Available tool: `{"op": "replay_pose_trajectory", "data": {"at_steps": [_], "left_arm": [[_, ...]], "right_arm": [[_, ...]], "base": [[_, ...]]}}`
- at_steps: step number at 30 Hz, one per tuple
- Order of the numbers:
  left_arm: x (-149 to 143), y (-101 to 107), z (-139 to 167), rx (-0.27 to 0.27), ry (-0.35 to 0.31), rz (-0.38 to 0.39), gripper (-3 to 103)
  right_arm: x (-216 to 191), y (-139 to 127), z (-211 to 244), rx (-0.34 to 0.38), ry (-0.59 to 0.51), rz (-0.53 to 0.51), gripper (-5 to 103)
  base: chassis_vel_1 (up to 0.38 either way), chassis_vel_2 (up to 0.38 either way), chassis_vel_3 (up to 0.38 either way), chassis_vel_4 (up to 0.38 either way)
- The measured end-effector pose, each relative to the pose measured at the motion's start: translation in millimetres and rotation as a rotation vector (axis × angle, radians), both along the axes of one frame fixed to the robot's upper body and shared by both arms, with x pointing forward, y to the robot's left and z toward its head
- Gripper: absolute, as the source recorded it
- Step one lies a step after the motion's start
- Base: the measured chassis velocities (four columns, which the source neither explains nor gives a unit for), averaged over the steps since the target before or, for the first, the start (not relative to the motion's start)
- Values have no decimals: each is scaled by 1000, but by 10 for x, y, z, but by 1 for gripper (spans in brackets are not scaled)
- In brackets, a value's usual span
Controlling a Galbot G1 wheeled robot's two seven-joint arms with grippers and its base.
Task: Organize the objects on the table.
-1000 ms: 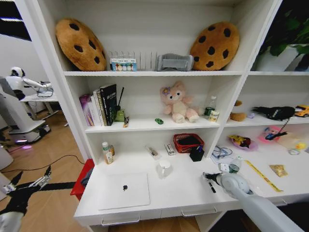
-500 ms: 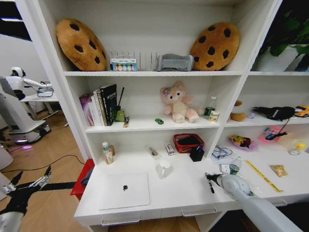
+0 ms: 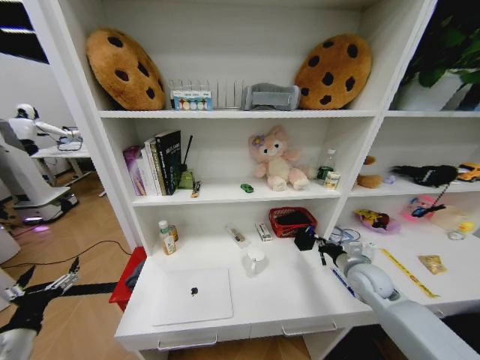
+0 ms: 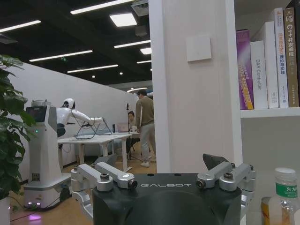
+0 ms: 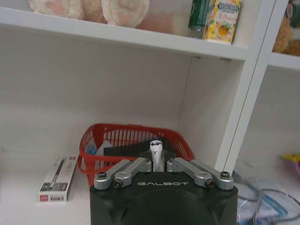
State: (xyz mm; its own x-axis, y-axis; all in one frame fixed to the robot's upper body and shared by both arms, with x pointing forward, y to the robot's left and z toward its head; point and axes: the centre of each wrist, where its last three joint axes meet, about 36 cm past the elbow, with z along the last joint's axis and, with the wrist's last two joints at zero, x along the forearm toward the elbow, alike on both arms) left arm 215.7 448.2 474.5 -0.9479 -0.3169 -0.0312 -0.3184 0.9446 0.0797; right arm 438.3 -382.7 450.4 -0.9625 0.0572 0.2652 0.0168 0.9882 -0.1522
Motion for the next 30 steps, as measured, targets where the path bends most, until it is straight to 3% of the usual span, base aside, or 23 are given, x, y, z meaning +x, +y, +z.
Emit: {"op": "replay_pose_trajectory", "data": {"at_steps": [16,24,30], "left_arm": [[0,0,0,0,0,0,100],[0,0,0,0,0,0,100],[0,0,0,0,0,0,100]], "right_arm": [[889,-287,-226,41,-163,-45,10],[1212,-199,-284,65,-202,-35,10],[1340,-181,-433,44,-190,-30,10]], "base": [[0,0,0,0],[0,0,0,0],[0,0,0,0]]}}
